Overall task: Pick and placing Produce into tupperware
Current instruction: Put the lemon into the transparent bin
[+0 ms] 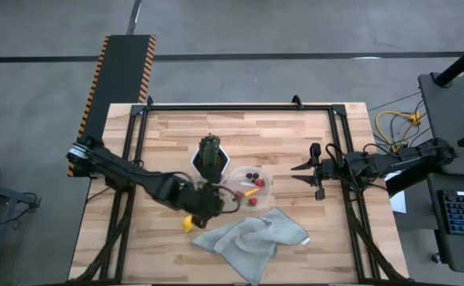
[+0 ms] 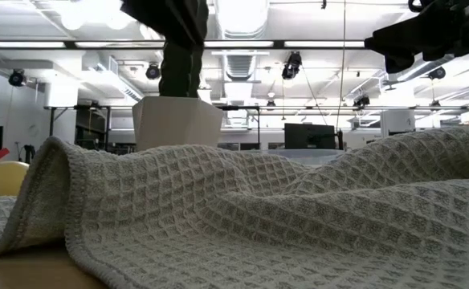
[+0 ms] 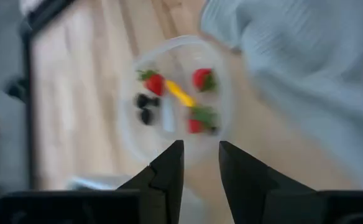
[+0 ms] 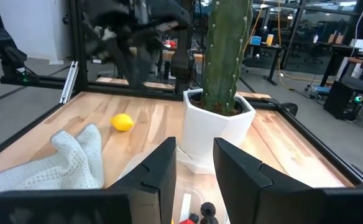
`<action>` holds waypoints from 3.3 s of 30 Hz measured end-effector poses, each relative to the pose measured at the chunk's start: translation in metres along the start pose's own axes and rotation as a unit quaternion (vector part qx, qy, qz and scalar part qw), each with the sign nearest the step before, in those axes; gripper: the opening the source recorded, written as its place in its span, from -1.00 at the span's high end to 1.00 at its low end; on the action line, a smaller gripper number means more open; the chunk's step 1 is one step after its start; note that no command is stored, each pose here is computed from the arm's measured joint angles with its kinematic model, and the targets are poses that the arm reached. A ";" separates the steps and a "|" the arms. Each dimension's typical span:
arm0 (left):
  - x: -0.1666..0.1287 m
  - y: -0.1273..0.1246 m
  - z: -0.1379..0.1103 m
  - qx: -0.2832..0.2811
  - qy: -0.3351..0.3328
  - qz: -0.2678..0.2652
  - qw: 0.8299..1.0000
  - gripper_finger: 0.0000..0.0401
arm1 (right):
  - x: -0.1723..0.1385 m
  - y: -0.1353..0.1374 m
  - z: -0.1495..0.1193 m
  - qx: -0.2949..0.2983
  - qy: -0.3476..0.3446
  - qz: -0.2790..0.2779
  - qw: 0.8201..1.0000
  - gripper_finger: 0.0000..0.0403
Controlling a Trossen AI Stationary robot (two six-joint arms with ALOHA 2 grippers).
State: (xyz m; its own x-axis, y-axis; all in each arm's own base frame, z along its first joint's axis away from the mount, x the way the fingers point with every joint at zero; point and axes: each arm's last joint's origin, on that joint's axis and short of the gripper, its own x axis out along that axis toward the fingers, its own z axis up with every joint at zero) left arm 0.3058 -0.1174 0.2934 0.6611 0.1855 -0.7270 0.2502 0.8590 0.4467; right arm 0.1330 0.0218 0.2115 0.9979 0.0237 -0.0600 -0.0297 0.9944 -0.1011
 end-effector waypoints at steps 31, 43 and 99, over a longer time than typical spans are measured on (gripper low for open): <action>0.002 -0.044 -0.061 -0.661 0.277 -0.097 0.691 -0.36 | 0.000 -0.001 0.010 -0.083 -0.016 -0.008 0.996 0.50; 0.029 -0.062 -0.064 -0.694 0.349 -0.072 0.625 -0.37 | 0.000 -0.001 0.011 -0.122 -0.016 -0.008 0.992 0.50; 0.076 -0.082 -0.083 -0.668 0.386 -0.054 0.633 -0.34 | 0.000 -0.001 0.010 -0.126 -0.012 -0.007 0.992 0.50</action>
State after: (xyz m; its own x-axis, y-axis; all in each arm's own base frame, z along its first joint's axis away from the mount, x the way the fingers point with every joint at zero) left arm 0.2766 -0.1338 0.1583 0.0189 -0.1739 -0.9846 -0.8994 0.4272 -0.0927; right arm 0.1333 0.0216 0.2218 0.9993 0.0153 -0.0337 -0.0261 0.9374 -0.3472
